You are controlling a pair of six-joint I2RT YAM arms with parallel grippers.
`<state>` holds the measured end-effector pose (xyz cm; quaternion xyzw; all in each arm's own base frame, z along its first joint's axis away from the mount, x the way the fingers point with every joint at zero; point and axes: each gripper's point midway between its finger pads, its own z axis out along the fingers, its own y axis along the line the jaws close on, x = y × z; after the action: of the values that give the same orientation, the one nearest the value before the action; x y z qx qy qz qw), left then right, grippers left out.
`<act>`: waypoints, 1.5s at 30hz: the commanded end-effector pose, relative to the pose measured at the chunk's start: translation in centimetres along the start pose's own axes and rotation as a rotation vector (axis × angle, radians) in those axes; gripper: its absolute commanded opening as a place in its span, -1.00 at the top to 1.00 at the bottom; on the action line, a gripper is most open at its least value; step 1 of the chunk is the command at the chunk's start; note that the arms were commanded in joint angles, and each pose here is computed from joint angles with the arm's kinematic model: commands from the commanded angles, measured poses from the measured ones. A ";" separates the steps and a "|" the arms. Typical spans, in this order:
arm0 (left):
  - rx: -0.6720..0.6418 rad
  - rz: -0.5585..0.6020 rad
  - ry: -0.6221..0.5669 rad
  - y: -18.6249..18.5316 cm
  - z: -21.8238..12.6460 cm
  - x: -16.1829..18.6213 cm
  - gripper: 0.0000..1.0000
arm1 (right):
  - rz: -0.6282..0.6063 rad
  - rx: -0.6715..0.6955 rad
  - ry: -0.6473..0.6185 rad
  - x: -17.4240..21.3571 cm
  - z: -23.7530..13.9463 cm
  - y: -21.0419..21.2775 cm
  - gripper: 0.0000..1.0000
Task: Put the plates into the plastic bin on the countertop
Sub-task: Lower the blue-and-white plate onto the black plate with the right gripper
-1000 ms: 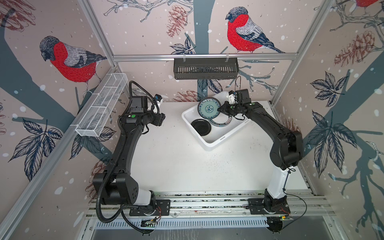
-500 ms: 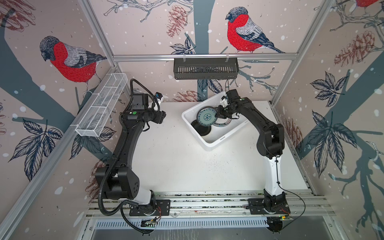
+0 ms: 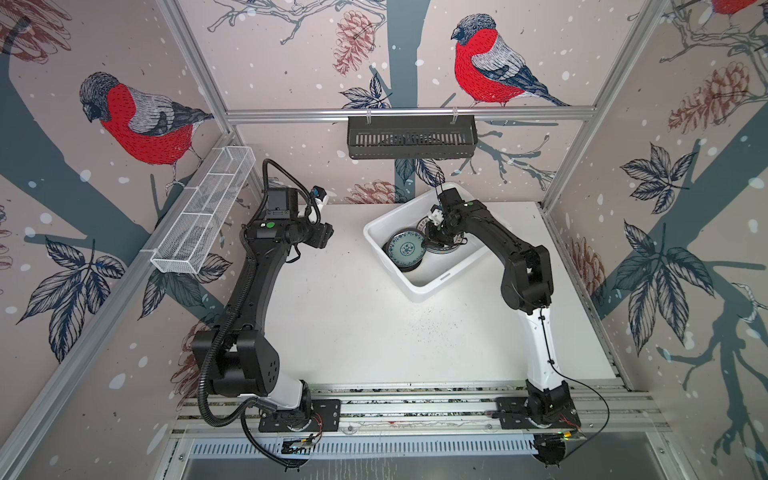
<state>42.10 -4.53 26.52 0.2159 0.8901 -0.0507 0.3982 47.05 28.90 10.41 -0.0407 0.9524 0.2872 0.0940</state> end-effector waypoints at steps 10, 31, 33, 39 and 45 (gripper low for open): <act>0.029 0.000 -0.015 -0.4 -0.1 -0.4 -0.37 | 0.040 -0.008 0.008 0.4 1.1 -0.1 0.75; 0.035 -0.004 -0.020 -0.5 -0.1 -0.5 -0.37 | 0.058 0.004 0.052 1.7 2.6 -1.2 0.63; 0.035 -0.003 -0.022 -0.5 -0.1 -0.5 -0.36 | 0.061 0.008 0.057 1.9 2.7 -1.4 0.60; 0.040 -0.007 -0.016 -0.6 0.0 -0.3 -0.36 | 0.064 0.012 0.065 2.2 2.9 -1.5 0.54; 0.047 -0.010 -0.014 -0.8 0.1 -0.1 -0.36 | 0.067 0.015 0.071 2.4 3.0 -1.5 0.49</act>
<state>41.94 -4.97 26.30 0.2201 0.8895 -0.0638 0.3954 45.73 29.08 6.95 -0.0186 0.9579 0.2804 0.0590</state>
